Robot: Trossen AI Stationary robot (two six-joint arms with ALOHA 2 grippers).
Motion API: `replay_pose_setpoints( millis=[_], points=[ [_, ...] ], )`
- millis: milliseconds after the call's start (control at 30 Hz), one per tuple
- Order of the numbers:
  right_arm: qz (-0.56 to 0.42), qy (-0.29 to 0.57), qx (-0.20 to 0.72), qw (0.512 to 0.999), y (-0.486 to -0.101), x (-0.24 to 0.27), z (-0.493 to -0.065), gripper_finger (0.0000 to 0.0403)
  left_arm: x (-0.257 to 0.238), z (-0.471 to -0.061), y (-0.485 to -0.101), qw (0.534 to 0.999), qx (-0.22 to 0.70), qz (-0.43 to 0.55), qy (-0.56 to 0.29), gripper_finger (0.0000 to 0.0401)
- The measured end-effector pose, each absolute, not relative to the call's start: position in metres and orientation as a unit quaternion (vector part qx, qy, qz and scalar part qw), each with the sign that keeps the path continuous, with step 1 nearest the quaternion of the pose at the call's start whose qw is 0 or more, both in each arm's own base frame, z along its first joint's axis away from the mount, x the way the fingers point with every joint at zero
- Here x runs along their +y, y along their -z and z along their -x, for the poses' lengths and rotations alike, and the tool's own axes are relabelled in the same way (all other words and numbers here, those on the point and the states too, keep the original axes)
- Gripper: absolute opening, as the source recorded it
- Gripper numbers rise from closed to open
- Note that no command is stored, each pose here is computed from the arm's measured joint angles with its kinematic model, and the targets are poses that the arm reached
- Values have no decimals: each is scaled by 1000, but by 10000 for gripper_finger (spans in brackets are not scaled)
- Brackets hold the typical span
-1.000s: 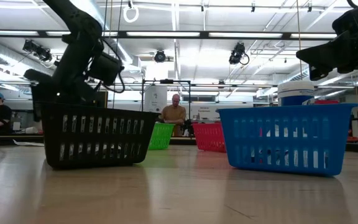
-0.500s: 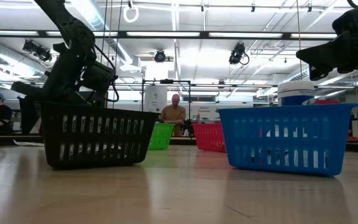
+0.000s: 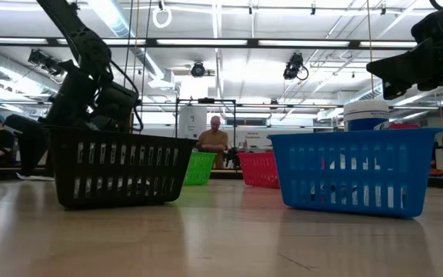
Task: Pick & Place First Aid Supplies
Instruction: Put the green bandage pack into the green bin
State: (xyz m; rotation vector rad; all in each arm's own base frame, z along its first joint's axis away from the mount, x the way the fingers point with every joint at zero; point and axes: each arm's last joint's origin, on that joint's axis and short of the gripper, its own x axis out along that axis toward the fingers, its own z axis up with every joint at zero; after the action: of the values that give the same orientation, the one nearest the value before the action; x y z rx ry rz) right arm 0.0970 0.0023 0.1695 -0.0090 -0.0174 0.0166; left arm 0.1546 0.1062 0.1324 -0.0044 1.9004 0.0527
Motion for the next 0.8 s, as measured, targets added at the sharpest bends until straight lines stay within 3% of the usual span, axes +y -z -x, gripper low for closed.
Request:
replay_pose_setpoints(
  millis=[467,800],
  points=[
    [5,-8,-9,1000,-169,2,-97,13,104,-152,-124,595,804,0,-21,273],
    [4,-8,-9,1000,-170,2,-97,13,104,-153,-124,594,804,-8,-14,183]
  ],
)
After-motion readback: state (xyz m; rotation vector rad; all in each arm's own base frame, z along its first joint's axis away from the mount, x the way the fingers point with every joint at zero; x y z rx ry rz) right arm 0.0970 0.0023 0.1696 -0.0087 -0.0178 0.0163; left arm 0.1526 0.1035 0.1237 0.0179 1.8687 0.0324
